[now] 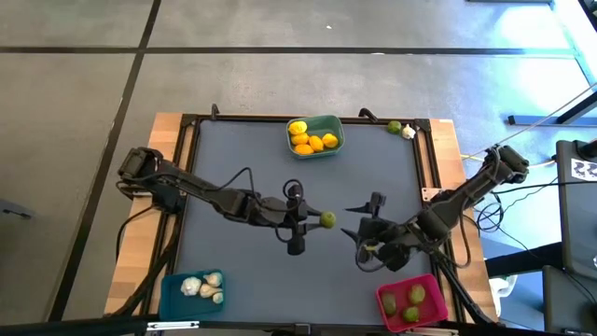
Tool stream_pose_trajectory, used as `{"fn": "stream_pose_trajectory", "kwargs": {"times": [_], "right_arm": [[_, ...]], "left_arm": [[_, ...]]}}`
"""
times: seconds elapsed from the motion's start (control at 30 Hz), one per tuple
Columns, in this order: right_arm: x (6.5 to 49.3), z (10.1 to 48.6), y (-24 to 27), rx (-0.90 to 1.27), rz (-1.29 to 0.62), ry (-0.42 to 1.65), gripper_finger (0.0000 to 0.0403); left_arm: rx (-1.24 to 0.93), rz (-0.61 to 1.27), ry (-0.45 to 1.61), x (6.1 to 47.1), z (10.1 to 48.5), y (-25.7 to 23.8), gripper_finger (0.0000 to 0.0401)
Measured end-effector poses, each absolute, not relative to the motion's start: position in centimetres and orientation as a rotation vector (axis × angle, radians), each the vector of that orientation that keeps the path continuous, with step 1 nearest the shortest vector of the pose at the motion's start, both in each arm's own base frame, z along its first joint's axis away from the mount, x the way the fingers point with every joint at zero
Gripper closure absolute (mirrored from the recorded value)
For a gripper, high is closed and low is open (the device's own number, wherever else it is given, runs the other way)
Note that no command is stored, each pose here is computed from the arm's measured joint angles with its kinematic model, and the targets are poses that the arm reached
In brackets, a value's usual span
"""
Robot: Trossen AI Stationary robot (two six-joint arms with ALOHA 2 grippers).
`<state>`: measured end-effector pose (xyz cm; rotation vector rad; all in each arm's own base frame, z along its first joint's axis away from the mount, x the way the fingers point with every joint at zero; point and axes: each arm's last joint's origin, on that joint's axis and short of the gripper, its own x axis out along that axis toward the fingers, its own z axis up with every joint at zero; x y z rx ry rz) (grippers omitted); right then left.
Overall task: Sort produce into baskets
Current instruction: Put the green lime into the pink bin
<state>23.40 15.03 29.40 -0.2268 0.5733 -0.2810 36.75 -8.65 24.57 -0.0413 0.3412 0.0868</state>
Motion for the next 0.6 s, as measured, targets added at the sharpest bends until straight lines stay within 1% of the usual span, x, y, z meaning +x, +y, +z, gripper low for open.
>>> {"fn": "stream_pose_trajectory", "kwargs": {"times": [0.17,0.53,0.6], "right_arm": [[24.7,29.7,15.0,-0.174,-0.204,0.544,0.0144],[25.5,30.3,14.7,-0.127,-0.162,0.5,0.0144],[25.5,30.4,14.8,-0.124,-0.157,0.49,0.015]], "left_arm": [[-0.016,0.071,0.316,36.8,24.8,-9.0,0.0278],[0.049,0.023,0.233,36.6,25.6,-10.4,0.0278],[0.047,0.019,0.222,36.6,25.7,-10.6,0.0278]]}}
